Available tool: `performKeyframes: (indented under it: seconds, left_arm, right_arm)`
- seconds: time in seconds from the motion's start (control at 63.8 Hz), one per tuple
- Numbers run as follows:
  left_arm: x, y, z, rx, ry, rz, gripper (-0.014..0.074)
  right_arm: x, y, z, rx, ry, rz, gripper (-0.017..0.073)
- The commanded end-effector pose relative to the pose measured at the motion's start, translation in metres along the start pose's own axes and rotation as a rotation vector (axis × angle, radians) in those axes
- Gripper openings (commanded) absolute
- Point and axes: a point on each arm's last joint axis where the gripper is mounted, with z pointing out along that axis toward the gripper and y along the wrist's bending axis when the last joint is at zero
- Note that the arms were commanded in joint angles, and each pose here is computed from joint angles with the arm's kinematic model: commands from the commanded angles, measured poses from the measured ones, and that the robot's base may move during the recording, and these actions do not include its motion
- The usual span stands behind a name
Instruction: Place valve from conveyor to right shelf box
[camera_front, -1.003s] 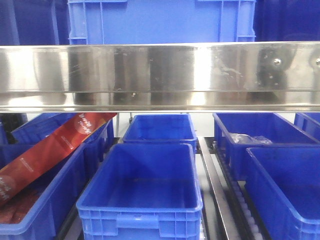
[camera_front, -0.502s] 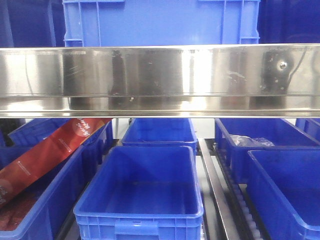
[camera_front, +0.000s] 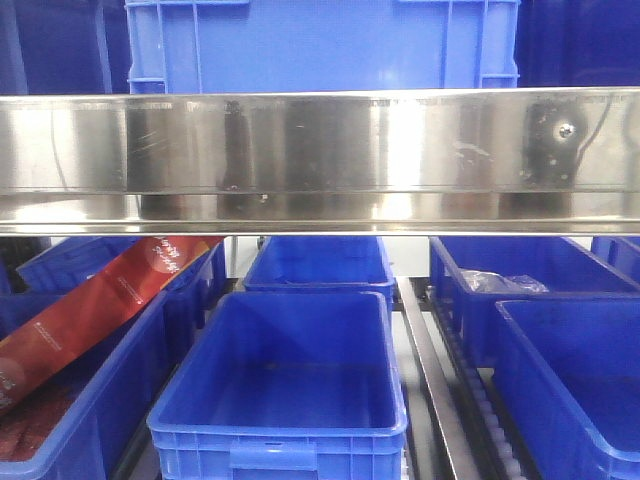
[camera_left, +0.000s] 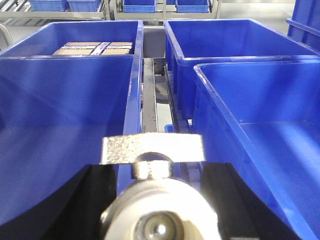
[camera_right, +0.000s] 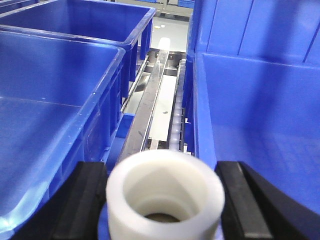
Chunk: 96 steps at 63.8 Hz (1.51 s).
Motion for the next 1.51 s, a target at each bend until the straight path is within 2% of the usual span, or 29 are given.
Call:
performKeyframes:
  seconds: [0.0,0.549,0.737,0.878,1.003,1.097,1.176,1.317,1.411,1.489]
  left_arm:
    - [-0.01,0.001,-0.006,-0.005,-0.078,-0.007,-0.0111]
    - [-0.01,0.001,-0.006,-0.005,-0.078,-0.007,-0.0111]
    - [-0.019,-0.004,-0.007,0.025,-0.176,-0.044,-0.0111]
    - [-0.027,-0.025,-0.005,0.089,-0.276,-0.036,-0.0111]
    - [-0.031,-0.051,0.003,0.167,-0.365,-0.032,-0.0111]
    - [-0.031,-0.075,0.011,0.231,-0.419,-0.033,-0.0111]
    - [-0.029,-0.094,0.023,0.278,-0.431,-0.032,-0.0111]
    - [-0.022,-0.127,0.047,0.347,-0.416,-0.026,-0.0111]
    - [-0.016,-0.14,0.066,0.364,-0.389,-0.021,-0.0111]
    - [-0.011,-0.145,0.08,0.365,-0.372,-0.03,-0.0111]
  right_arm:
    - [-0.012,-0.001,-0.008,0.016,-0.098,0.0,-0.0162]
    - [-0.017,-0.002,-0.009,0.027,-0.152,-0.001,-0.0162]
    - [-0.039,0.002,-0.021,0.017,-0.235,-0.009,-0.0162]
    - [-0.061,0.017,-0.029,-0.032,-0.32,-0.021,-0.0162]
    - [-0.076,0.037,-0.019,-0.102,-0.349,-0.03,-0.0162]
    - [-0.079,0.053,-0.001,-0.166,-0.339,-0.007,-0.0162]
    - [-0.078,0.066,0.015,-0.21,-0.33,0.016,-0.0162]
    - [-0.062,0.085,0.053,-0.248,-0.264,0.014,-0.0162]
    - [-0.052,0.094,0.073,-0.26,-0.237,0.015,-0.0162]
    - [-0.047,0.098,0.088,-0.257,-0.248,0.022,-0.0162]
